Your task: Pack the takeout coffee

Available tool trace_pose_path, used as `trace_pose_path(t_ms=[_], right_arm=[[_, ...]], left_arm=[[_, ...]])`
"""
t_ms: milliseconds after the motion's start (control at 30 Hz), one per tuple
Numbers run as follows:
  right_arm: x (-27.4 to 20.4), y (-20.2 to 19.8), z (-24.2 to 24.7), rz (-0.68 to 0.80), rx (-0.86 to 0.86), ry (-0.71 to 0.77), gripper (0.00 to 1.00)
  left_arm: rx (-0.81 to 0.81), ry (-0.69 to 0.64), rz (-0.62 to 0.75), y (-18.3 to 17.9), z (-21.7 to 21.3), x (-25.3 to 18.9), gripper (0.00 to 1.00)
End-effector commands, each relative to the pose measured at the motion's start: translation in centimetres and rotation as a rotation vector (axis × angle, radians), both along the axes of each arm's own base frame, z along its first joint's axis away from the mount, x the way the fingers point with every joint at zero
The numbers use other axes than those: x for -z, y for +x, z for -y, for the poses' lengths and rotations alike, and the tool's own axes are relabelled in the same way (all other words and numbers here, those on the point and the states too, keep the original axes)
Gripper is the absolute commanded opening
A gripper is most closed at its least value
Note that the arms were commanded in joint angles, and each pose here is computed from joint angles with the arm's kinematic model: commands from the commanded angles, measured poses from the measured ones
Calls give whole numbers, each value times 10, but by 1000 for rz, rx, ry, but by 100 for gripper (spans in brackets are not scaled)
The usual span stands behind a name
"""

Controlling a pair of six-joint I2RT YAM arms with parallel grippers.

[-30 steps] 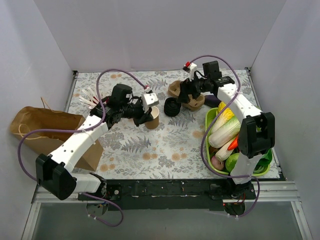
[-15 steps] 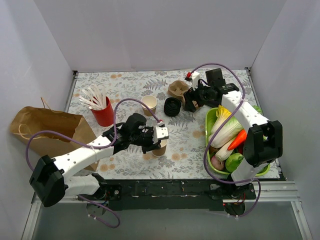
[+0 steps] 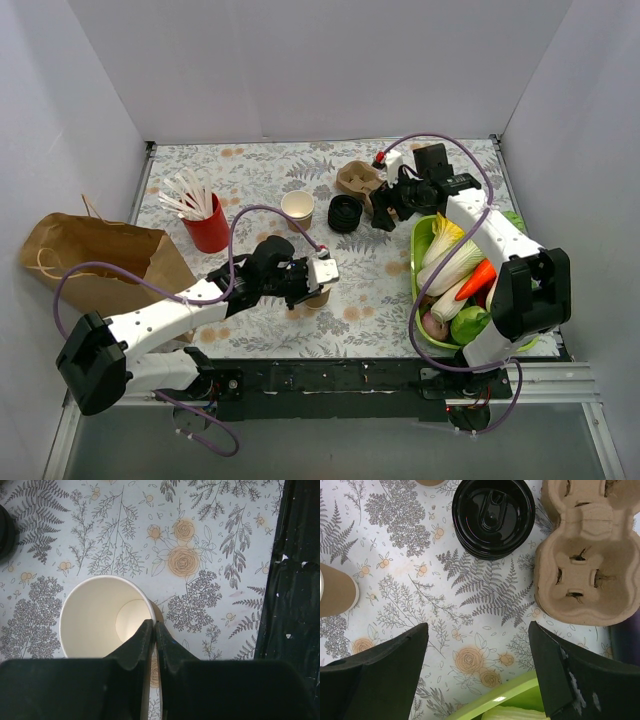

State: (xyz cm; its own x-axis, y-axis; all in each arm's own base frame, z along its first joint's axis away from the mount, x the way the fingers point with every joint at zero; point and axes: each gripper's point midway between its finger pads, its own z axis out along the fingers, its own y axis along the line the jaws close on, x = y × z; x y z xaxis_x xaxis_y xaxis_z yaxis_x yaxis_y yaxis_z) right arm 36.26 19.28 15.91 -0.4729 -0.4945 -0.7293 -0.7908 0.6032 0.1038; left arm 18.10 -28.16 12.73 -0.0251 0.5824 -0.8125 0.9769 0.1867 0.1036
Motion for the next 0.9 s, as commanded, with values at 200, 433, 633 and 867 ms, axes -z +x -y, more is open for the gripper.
trace_pose_path(t_ms=[200,433,633,867], right_arm=[[-13,-3,2,60,-13,5,87],[-13,4,0,67,-23,3,87],[-13,12,-5,82,-56,8,88],[-33,11,-27,202,-319,28,83]], left_arm=[[17,-19,-18,-6,6,3,0],[56,-20,-46,-13,9,2,25],[49,-52,-24,-1,21,-39,41],[-175,-85,108,72,11,-95,69]])
